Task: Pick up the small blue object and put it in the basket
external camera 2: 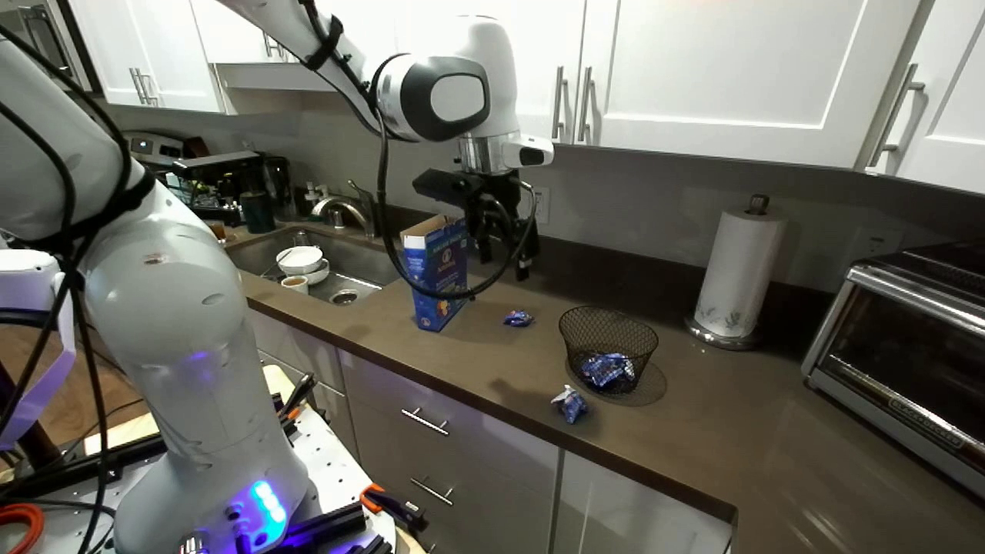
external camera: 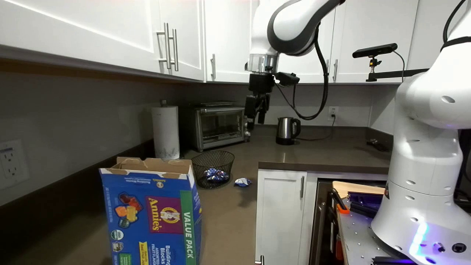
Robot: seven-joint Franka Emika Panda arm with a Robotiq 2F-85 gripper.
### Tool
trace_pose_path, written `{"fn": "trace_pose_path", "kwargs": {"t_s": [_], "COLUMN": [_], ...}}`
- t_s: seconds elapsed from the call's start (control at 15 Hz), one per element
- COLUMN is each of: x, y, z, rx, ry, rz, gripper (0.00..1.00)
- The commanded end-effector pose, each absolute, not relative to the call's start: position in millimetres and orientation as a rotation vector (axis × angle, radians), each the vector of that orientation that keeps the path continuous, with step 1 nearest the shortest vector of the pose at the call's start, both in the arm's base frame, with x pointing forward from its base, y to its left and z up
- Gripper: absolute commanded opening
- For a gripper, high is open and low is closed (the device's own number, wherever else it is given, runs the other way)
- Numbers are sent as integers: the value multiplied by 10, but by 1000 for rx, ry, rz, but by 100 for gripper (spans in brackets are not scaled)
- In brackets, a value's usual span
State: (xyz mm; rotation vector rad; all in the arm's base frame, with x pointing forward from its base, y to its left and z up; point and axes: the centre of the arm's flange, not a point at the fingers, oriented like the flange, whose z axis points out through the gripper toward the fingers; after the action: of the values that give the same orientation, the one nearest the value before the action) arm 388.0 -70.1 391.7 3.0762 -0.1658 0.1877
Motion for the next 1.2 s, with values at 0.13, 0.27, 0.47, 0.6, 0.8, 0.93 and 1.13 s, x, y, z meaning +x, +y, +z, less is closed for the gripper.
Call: {"fn": "trace_pose_path", "kwargs": {"t_s": [0.13, 0.27, 0.47, 0.6, 0.8, 0.93, 1.13], "x": [3992, 4003, 4036, 4060, 3963, 3967, 3985], "y": [-1113, -1217, -1342, -1411, -1307, -1296, -1299], "z": [3290, 3065, 2755, 2569, 2687, 2684, 2445], "rx": [2990, 2995, 2995, 2985, 3009, 2999, 3002], "ry": [-83, -77, -86, -106, -130, -114, -95], "rz": [212, 199, 192, 183, 162, 175, 202], "gripper": [100, 100, 100, 100, 100, 100, 100]}}
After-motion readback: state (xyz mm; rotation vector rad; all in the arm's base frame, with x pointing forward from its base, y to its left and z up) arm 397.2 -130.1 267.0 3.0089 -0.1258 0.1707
